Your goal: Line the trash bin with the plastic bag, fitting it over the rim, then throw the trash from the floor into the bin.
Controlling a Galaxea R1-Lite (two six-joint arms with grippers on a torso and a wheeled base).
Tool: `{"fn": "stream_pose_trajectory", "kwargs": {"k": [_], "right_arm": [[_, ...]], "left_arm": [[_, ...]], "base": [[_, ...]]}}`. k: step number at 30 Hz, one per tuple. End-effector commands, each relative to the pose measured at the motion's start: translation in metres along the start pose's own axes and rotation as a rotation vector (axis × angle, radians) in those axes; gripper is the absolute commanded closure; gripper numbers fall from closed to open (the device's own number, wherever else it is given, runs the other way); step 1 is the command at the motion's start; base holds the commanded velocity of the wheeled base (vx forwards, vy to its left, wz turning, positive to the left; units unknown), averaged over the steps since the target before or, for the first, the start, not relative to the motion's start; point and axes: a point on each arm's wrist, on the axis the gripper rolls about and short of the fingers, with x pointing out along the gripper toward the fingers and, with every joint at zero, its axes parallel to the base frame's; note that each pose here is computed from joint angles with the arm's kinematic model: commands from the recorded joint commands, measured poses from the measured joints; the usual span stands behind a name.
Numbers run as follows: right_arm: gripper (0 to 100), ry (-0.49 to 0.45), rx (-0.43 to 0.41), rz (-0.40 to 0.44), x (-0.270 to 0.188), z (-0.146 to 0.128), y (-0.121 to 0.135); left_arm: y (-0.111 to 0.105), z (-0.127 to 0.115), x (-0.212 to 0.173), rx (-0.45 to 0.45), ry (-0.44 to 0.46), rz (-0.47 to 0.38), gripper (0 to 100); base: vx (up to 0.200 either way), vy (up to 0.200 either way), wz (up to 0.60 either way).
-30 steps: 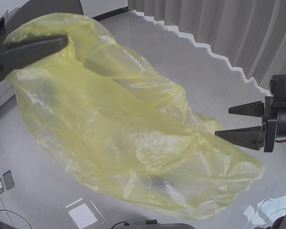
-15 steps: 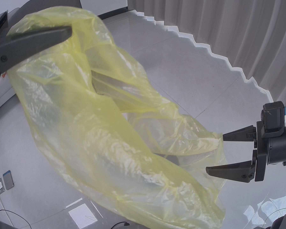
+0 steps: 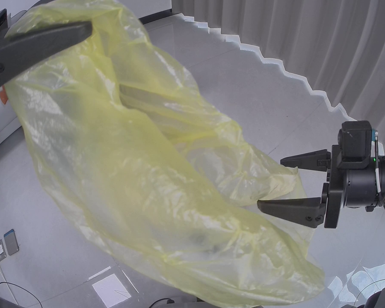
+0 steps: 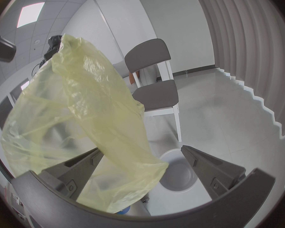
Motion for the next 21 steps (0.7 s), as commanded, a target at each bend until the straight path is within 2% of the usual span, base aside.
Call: {"fn": "stream_pose_trajectory", "kwargs": {"k": [1,2,3,11,14,16,18,21], "right_arm": [[0,0.039,-0.013,0.003,0.010,-0.010,-0.002],[0,0.039,-0.018,0.003,0.011,-0.011,-0.002],[100,0.038,-0.023,0.000,0.013,-0.011,-0.003],[100,0.025,-0.022,-0.024,0.011,-0.010,-0.007],[100,0.034,-0.015,-0.082,0.009,-0.012,-0.011],[100,0.051,-0.004,-0.107,0.007,-0.019,-0.015],[100,0.078,0.017,-0.146,0.005,-0.028,-0.024],[100,0.114,0.051,-0.198,0.002,-0.041,-0.036]], "left_arm": [[0.000,0.000,-0.001,0.001,-0.001,-0.002,100],[0.000,0.000,-0.001,0.001,-0.001,-0.002,100],[0.000,0.000,-0.001,0.001,-0.001,-0.002,100],[0.000,-0.001,0.001,-0.007,0.007,-0.002,100],[0.002,-0.008,0.008,-0.035,0.049,0.022,100],[0.003,-0.016,0.019,-0.094,0.095,0.030,100],[0.002,-0.030,0.035,-0.201,0.141,0.020,100],[-0.001,-0.052,0.060,-0.321,0.134,0.024,100]], "base": [[0.000,0.000,0.00],[0.000,0.000,0.00],[0.000,0.000,0.00],[0.000,0.000,0.00],[0.000,0.000,0.00],[0.000,0.000,0.00],[0.000,0.000,0.00],[0.000,0.000,0.00]]}}
